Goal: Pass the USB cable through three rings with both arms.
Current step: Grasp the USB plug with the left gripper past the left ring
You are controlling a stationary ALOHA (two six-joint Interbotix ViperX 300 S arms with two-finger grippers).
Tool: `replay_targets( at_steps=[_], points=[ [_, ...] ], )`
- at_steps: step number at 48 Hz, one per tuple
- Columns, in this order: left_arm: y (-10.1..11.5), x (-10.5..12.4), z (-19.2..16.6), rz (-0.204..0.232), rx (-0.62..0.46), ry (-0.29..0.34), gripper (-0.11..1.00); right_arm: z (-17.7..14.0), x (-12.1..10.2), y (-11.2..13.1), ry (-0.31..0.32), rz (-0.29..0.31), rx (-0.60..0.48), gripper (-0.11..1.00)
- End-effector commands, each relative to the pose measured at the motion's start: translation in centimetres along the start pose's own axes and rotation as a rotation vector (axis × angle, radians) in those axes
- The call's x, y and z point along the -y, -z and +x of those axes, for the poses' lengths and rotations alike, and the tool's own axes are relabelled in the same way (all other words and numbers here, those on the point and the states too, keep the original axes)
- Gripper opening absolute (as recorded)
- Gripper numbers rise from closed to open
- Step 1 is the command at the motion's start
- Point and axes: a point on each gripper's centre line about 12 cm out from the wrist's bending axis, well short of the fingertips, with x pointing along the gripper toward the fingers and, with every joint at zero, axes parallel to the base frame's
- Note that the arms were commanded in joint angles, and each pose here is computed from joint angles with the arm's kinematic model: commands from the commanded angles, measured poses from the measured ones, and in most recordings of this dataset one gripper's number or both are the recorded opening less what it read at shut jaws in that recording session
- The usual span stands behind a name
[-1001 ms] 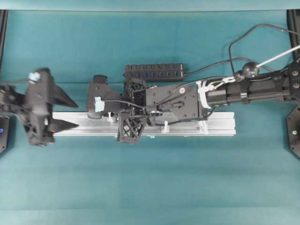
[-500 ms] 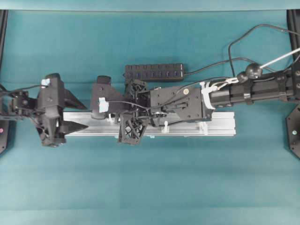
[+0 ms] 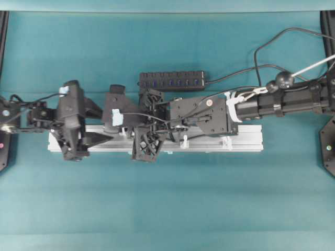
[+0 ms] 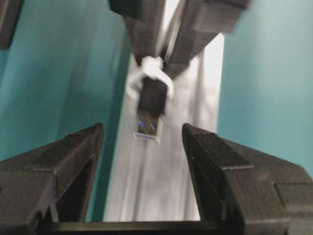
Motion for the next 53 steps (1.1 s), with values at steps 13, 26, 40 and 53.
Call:
replay_targets(
  at_steps=[13,26,40,53],
  points=[
    [-0.37,-0.04,1.36,0.005,-0.008,-0.001,0.67,-1.01,-0.55,-0.68,-0.010,-0.011,0.032,-0.09],
    [-0.77,-0.07,1.39,0.007,0.018,-0.001,0.67,-1.05,-0.71,-1.20,-0.017,-0.012,0.076,-0.09],
    [-0.90,-0.06,1.25,0.026,0.021,-0.001,0.62,-1.04,-0.71,-1.18,-0.017,-0.009,0.075,-0.09],
    [-0.86,-0.01,0.95,0.042,0.021,0.000,0.21,-1.04,-0.70,-1.16,-0.017,-0.008,0.073,-0.09]
  ],
)
